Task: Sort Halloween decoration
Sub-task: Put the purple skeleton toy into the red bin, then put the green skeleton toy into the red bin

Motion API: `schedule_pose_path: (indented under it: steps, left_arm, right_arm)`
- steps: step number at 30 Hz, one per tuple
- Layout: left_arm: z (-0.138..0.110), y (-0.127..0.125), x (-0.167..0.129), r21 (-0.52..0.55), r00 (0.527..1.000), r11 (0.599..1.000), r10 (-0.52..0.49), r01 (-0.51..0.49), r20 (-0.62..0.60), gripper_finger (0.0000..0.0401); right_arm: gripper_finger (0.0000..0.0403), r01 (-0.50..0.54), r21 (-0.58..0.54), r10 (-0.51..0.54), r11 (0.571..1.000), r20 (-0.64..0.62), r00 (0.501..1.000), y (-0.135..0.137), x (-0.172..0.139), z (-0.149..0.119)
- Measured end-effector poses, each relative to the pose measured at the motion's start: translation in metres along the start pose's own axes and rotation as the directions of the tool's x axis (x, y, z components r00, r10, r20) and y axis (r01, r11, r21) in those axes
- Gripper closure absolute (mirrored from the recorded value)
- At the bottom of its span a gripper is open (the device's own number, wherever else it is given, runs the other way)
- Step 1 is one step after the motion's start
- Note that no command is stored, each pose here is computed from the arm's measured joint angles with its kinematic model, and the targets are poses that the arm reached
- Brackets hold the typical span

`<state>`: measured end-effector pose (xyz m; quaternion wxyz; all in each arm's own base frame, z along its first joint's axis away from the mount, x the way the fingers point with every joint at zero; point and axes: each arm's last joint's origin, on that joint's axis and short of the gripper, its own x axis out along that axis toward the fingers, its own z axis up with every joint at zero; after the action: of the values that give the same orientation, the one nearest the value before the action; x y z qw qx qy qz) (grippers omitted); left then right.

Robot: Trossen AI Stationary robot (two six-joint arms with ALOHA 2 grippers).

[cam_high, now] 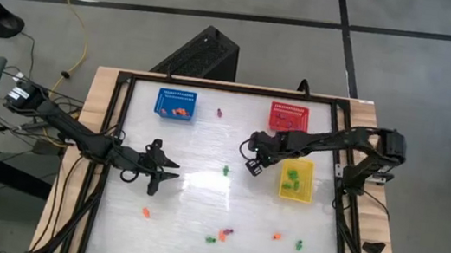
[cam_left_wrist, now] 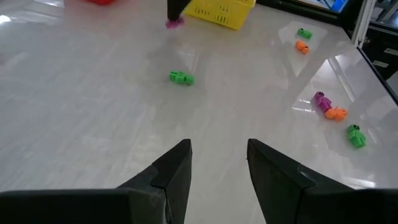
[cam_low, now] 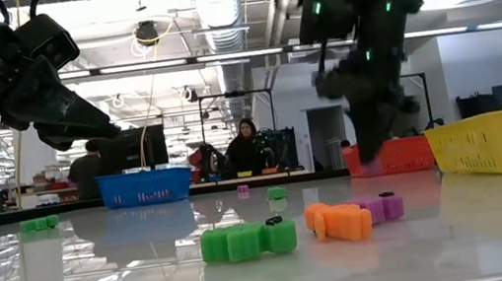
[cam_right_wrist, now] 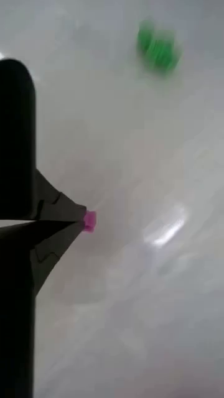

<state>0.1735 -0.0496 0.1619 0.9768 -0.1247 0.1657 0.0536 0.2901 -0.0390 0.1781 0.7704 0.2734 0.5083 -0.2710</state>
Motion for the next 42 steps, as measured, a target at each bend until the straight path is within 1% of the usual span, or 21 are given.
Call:
schedule_pose_path:
  steps: [3,6,8,12,14,18,22,28,33,35,38,42]
  left_arm:
    - [-0.001,0.000,0.000,0.002,1.000,1.000,0.003,-0.003,-0.006,0.0257]
    - [-0.001,0.000,0.000,0.004,1.000,1.000,0.004,-0.004,-0.009,0.0257]
    - [-0.001,0.000,0.000,0.004,1.000,1.000,0.004,-0.004,-0.009,0.0257]
    - [-0.001,0.000,0.000,0.004,1.000,1.000,0.004,-0.004,-0.009,0.0257]
    - [-0.001,0.000,0.000,0.003,1.000,1.000,0.004,-0.004,-0.009,0.0257]
    - [-0.001,0.000,0.000,0.003,1.000,1.000,0.004,-0.004,-0.009,0.0257]
    - [-0.001,0.000,0.000,0.003,1.000,1.000,0.004,-0.004,-0.009,0.0257]
    - [-0.001,0.000,0.000,0.003,1.000,1.000,0.002,-0.002,-0.011,0.0257]
    - [-0.002,0.001,0.000,0.002,1.000,1.000,0.007,-0.007,-0.023,0.0257]
    - [-0.003,0.001,0.000,-0.006,1.000,1.000,0.008,-0.008,-0.026,0.0257]
    - [-0.003,0.001,0.000,-0.006,1.000,1.000,0.009,-0.009,-0.030,0.0257]
    - [-0.003,0.001,0.000,-0.004,0.999,1.000,0.014,-0.014,-0.032,0.0257]
  right_arm:
    - [0.0382,-0.031,0.009,0.030,0.999,0.070,0.997,-0.007,-0.021,0.007]
    - [0.0381,-0.023,0.028,0.018,0.999,0.161,0.987,-0.021,-0.042,0.016]
    - [0.0381,0.000,0.054,-0.012,0.999,0.223,0.975,-0.034,-0.055,0.022]
    - [0.0381,0.081,0.131,-0.119,0.988,0.316,0.941,-0.066,-0.070,0.037]
    - [0.0381,0.108,0.170,-0.159,0.979,0.320,0.934,-0.082,-0.071,0.043]
    - [0.0380,0.159,0.227,-0.219,0.961,0.271,0.937,-0.109,-0.060,0.053]
    - [0.0364,0.180,0.265,-0.242,0.947,0.221,0.945,-0.123,-0.047,0.058]
    - [0.0321,0.189,0.264,-0.246,0.946,0.203,0.948,-0.127,-0.042,0.060]
    - [0.0293,0.187,0.252,-0.245,0.949,0.223,0.943,-0.129,-0.049,0.059]
    - [0.0285,0.160,0.255,-0.223,0.954,0.242,0.944,-0.127,-0.055,0.059]
    - [0.0279,0.081,0.228,-0.143,0.970,0.270,0.952,-0.110,-0.063,0.054]
    - [0.0280,-0.022,0.097,-0.012,0.995,0.328,0.945,-0.060,-0.055,0.040]
